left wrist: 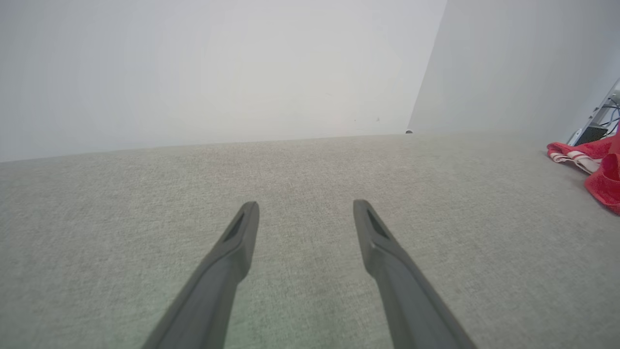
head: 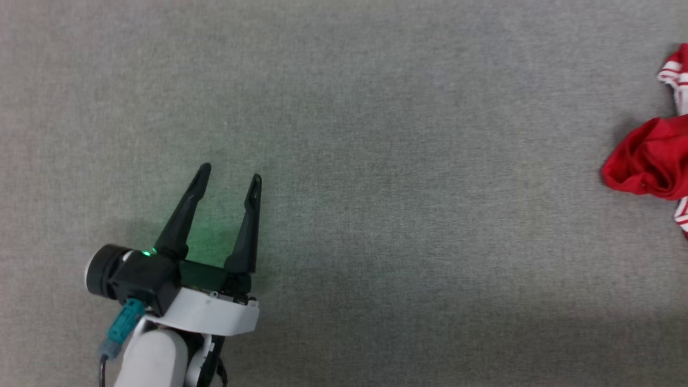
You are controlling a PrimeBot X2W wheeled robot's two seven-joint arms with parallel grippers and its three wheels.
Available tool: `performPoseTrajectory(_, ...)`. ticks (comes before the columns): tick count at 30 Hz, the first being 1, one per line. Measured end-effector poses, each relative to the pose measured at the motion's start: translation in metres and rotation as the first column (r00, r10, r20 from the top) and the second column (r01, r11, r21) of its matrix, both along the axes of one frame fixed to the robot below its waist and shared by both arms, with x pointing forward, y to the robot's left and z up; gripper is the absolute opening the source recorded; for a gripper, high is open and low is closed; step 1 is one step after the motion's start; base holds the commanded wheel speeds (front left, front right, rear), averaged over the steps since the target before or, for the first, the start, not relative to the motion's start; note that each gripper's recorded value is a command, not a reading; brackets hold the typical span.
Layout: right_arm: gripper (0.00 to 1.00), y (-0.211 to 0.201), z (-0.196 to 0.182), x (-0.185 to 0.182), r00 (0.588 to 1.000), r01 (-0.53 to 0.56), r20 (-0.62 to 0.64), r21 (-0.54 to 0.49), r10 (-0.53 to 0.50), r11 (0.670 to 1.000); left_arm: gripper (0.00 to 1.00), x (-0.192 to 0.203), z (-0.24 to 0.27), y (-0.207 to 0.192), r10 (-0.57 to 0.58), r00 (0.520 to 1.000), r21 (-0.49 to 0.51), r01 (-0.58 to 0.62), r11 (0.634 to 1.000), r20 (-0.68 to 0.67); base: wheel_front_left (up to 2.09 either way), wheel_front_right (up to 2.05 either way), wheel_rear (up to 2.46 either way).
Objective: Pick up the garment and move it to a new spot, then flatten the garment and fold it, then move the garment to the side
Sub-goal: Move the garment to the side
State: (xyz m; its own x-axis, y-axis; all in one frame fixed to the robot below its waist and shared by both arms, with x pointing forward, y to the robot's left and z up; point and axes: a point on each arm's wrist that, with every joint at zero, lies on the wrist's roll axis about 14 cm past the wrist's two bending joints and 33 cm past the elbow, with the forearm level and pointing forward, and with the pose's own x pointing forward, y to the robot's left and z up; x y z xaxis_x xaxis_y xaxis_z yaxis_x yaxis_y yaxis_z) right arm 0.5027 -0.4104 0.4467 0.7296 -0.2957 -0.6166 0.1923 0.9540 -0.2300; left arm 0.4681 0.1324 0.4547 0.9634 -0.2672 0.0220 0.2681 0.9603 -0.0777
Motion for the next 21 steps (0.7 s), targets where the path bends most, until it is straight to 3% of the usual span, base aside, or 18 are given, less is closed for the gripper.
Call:
performPoseTrajectory(9, 0.00, 0.000, -0.039, 0.008, 0.999, 0.015, -0.030, 0.005, -0.015, 1.000, 1.00, 0.001, -0.006, 0.007, 0.020, 1.000, 0.016, -0.020, 1.000, -0.012, 0.00, 0.00, 0.00)
performPoseTrajectory(12, 1.00, -0.004, -0.037, 0.008, 1.000, 0.024, -0.009, 0.001, -0.024, 1.000, 1.00, 0.001, -0.003, 0.008, 0.025, 1.000, 0.018, -0.024, 1.000, -0.004, 0.00, 0.00, 0.00)
performPoseTrajectory(18, 1.00, -0.001, -0.019, 0.008, 0.999, 0.002, 0.052, -0.009, -0.002, 1.000, 1.00, -0.003, 0.007, 0.007, 0.026, 1.000, 0.007, -0.026, 1.000, 0.013, 0.00, 0.00, 0.00)
performPoseTrajectory(21, 1.00, 0.011, 0.008, 0.010, 0.989, -0.054, 0.139, -0.016, 0.055, 0.998, 1.00, -0.012, 0.016, 0.008, 0.030, 0.999, 0.009, -0.030, 1.000, 0.022, 0.00, 0.00, 0.00)
